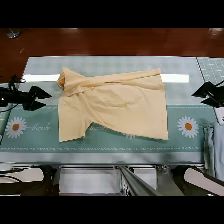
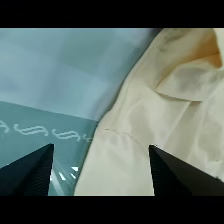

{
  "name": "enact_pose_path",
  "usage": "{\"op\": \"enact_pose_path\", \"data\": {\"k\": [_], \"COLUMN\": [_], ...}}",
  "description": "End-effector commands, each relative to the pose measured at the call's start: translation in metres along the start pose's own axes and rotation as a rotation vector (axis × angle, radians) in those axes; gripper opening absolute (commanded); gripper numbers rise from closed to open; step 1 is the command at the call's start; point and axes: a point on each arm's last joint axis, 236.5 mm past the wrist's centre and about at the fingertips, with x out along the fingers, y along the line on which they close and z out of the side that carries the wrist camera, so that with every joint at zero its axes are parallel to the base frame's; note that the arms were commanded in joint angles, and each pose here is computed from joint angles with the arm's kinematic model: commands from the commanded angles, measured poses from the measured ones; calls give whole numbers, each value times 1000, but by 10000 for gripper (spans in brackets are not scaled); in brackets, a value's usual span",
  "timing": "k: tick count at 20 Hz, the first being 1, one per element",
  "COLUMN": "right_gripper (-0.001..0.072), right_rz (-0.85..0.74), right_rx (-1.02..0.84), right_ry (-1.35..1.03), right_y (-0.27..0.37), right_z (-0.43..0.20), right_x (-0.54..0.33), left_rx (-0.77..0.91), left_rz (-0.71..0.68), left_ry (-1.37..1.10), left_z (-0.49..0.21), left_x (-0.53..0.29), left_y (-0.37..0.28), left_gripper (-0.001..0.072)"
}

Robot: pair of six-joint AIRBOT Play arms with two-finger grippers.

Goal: Fold the shirts.

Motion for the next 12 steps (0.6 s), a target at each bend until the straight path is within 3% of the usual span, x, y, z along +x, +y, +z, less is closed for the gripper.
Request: {"op": "enact_pose_path", "data": {"k": [1, 12], "right_gripper": [621, 615], "right_rz": [94, 115], "right_rx": [-10, -20], "right_ry": [-32, -15], "right_y": [21, 29], "right_z": [-27, -41], "right_x": [-3, -13], "left_rx": [-42, 89], "left_rz": [-116, -120], "left_ry": [-47, 111], "left_z": [1, -36], "left_x": [17, 70], "left_y": [-9, -44], "left_gripper": [701, 698]}}
